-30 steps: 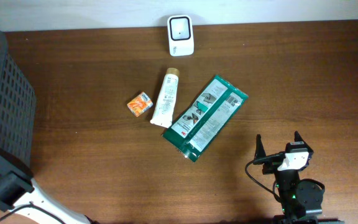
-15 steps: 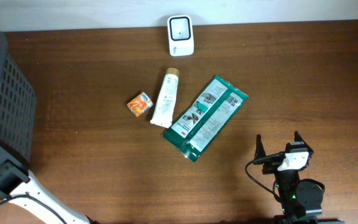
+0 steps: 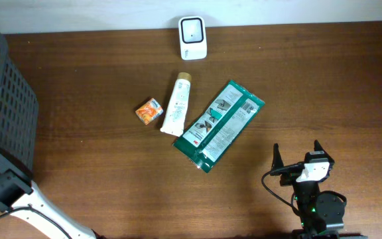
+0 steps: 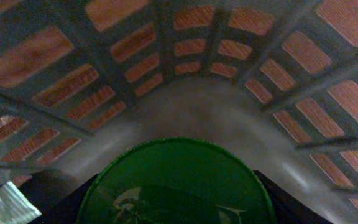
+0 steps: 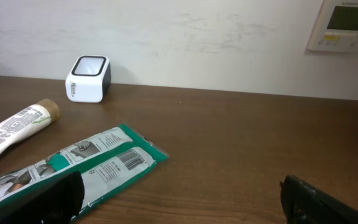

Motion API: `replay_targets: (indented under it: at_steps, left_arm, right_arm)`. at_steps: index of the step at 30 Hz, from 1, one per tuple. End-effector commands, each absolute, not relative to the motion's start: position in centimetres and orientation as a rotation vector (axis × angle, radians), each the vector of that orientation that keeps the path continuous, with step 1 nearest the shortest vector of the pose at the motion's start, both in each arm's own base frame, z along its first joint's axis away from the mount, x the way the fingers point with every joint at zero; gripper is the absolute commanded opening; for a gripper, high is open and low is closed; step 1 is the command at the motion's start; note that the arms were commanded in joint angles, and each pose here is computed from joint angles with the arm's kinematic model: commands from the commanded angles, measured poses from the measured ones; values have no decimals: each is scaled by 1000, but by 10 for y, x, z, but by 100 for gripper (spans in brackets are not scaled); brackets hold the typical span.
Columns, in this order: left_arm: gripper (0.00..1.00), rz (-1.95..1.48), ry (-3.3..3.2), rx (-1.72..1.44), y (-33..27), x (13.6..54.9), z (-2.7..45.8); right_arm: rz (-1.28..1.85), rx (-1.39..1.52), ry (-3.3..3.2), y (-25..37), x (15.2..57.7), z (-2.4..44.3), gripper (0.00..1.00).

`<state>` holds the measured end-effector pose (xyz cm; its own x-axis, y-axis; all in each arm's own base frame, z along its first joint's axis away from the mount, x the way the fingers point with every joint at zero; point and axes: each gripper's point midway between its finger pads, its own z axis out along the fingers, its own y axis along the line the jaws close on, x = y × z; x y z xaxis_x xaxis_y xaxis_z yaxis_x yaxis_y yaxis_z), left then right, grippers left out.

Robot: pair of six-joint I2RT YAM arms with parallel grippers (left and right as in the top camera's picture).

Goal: Scan the item barcode
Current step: 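Reach into the basket and grasp the green-lidded jar with left gripper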

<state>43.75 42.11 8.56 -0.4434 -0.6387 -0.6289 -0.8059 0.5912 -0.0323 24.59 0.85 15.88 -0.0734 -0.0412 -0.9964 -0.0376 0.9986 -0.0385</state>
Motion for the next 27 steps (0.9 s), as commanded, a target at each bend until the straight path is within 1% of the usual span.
replay_targets:
  at_steps: [1,2,3,5,6,9,11,13,14,16,17,19,21,27]
  left_arm:
    - [51,367,2118,-1062,406,444,167]
    - [49,368,2107,-1049,401,444,180]
    - [49,369,2088,-1031,394,443,200]
    - [50,373,2056,-1008,387,443,223]
    - [51,378,2004,-973,379,442,255]
    - [51,382,1946,-892,358,440,303]
    - [51,381,1897,-803,335,437,346]
    - [51,352,1840,-728,304,436,386]
    - [51,302,1814,-651,271,438,412]
    - [51,245,1801,-569,235,441,432]
    - [51,189,1801,-502,205,444,443]
    - [50,76,1834,-388,153,453,446]
    - [50,-14,1897,-304,110,461,435]
    - [50,-176,2117,-56,-12,474,380]
  right_arm:
    - [3,-75,1646,11,246,156,98]
    - [2,-75,1646,11,246,156,98]
    - [2,-75,1646,11,246,156,98]
    - [3,-75,1646,11,246,156,98]
    - [2,-75,1646,11,246,156,98]
    - [3,-75,1646,11,246,156,98]
    - [2,-75,1646,11,246,156,98]
    - [2,-75,1646,11,246,156,98]
    - [3,-75,1646,11,246,156,98]
    - [3,-75,1646,11,246,156,98]
    - [3,-75,1646,11,246,156,98]
    - [2,-75,1646,11,246,156,98]
    - [3,-75,1646,11,246,156,98]
    - [3,-75,1646,11,246,156,98]
